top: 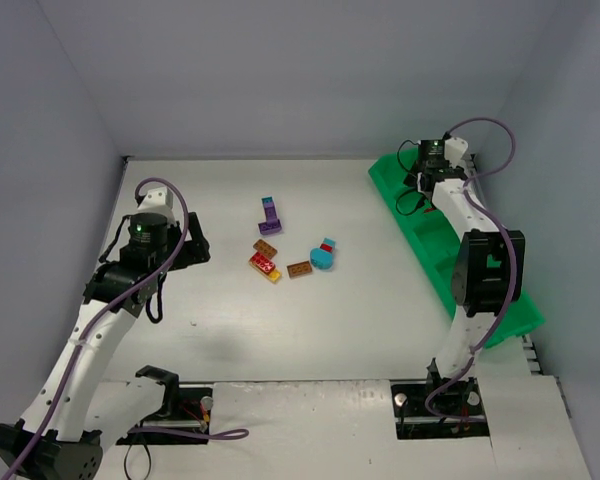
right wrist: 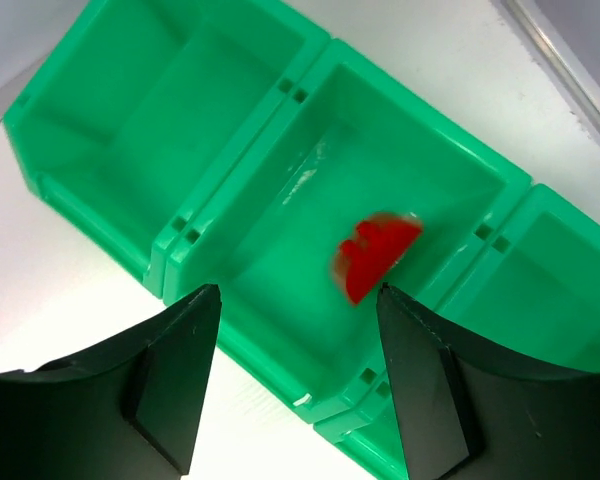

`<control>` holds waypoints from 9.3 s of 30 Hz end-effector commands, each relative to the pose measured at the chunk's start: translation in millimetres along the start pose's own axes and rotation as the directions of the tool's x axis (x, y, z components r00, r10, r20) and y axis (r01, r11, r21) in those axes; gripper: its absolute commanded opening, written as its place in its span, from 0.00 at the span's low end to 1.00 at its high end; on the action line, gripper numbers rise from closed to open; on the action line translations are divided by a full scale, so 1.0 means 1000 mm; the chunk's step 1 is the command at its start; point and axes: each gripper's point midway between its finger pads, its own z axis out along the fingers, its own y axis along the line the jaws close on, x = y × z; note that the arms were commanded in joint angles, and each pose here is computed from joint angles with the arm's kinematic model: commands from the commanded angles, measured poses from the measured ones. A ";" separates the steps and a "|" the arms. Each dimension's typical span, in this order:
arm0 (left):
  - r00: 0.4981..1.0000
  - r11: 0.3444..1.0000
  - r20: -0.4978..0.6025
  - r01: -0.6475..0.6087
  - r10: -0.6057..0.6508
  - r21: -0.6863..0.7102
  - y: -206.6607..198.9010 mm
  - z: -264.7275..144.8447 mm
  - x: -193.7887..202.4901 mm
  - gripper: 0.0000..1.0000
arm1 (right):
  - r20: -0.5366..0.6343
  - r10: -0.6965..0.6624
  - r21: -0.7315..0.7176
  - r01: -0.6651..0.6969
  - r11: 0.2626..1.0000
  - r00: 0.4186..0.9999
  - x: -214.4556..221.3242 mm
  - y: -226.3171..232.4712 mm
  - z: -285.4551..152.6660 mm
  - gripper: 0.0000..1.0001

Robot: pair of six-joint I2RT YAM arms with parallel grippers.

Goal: Sort the legos into containers by color

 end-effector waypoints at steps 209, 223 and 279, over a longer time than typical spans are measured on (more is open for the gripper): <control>1.000 1.000 0.014 -0.004 0.003 0.031 -0.007 -0.006 -0.007 0.80 | 0.019 0.110 0.079 -0.112 0.991 0.994 0.055 -0.081 -0.080 0.00; 1.000 0.999 0.013 -0.004 0.003 0.034 -0.007 -0.007 -0.006 0.80 | -0.031 0.161 0.085 -0.158 0.984 0.986 0.039 -0.081 -0.046 0.60; 1.000 1.000 -0.001 -0.010 0.010 -0.013 0.005 -0.012 0.001 0.80 | 0.445 -0.864 -0.725 0.661 -0.194 0.236 0.313 0.180 -0.173 0.00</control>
